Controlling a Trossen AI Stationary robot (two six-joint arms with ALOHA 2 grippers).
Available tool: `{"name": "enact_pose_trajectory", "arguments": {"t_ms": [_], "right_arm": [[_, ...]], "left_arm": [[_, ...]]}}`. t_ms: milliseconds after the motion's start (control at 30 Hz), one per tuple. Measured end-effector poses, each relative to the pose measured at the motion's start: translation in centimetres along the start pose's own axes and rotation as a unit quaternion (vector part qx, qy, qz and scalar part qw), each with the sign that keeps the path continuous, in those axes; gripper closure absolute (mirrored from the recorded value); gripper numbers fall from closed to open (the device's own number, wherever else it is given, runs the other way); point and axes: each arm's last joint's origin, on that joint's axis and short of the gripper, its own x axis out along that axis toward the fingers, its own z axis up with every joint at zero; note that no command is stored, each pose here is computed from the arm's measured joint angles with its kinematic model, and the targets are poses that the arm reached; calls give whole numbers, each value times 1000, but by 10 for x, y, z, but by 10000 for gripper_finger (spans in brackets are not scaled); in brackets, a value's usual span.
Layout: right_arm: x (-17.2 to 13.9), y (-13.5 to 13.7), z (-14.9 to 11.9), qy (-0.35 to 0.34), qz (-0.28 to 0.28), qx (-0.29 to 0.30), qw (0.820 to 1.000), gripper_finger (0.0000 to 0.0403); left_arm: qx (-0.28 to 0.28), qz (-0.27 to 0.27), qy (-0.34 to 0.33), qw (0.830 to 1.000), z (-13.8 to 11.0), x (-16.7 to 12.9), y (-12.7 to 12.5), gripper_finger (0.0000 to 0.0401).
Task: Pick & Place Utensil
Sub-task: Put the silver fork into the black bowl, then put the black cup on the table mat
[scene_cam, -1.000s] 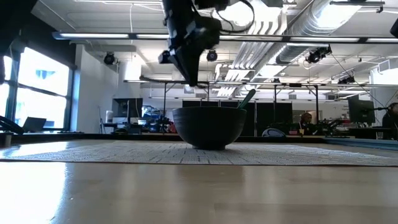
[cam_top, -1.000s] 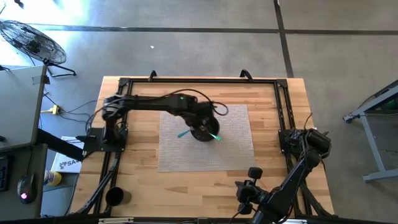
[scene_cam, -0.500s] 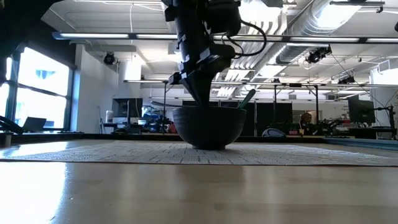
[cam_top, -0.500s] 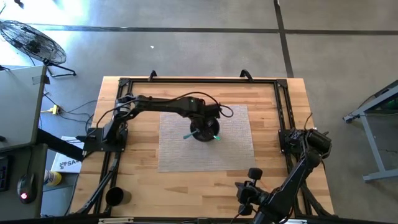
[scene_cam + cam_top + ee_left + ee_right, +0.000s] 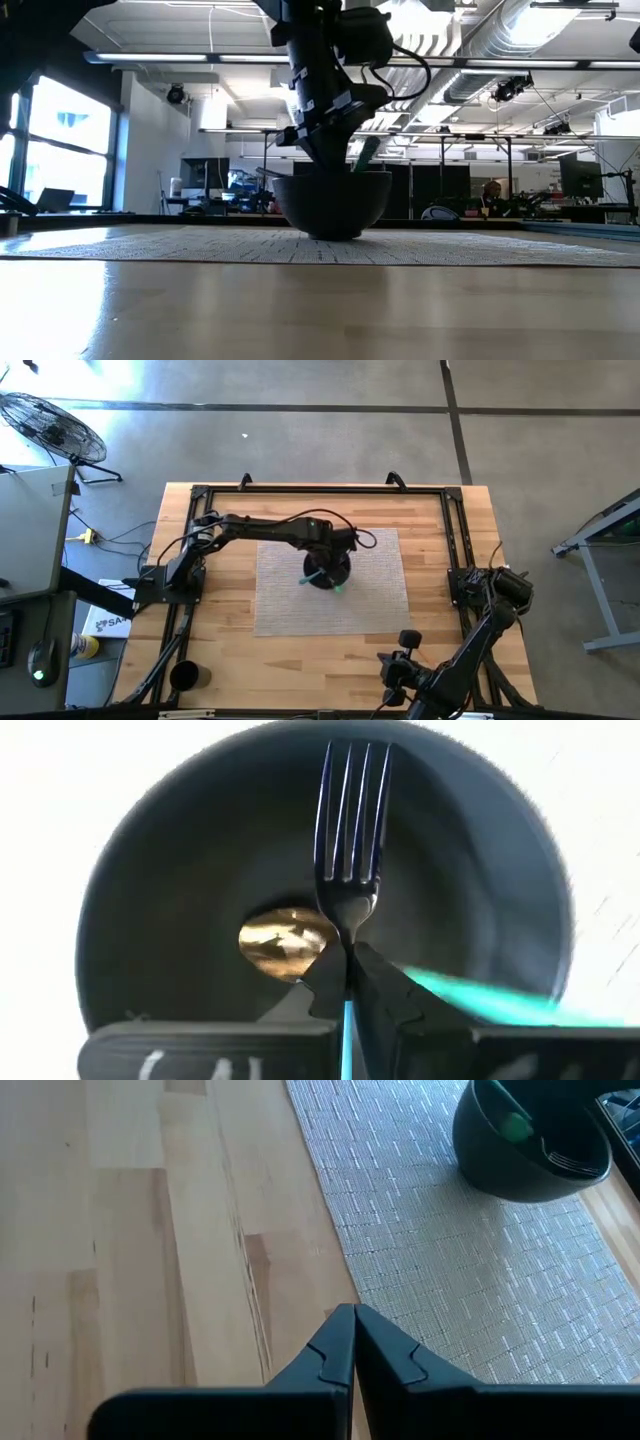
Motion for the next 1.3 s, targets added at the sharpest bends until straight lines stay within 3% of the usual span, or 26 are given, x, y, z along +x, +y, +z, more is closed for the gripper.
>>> {"name": "enact_pose_trajectory", "arguments": {"t_ms": [133,500,600,767,967,1033,1300], "right_arm": [[0,0,0,0,1,1,1000,399],[0,0,0,0,1,0,1000,399],[0,0,0,0,0,0,1000,401],[0,0,-1,10,4,0,1000,399],[0,0,-1,18,8,0,1000,402],[1,1,0,17,9,2,1000,401],[6,2,7,-7,12,29,999,400]], "left_arm": [[0,-3,-6,1000,1,0,-1,389],[0,-14,-1,1000,3,-1,1,310],[0,-20,2,1000,4,-13,3,308],[18,-13,-2,1000,-2,-61,0,308],[36,16,14,999,-52,-122,-21,307],[37,2,6,999,-70,-141,-33,307],[62,-21,64,996,-158,-175,-87,307]]}}
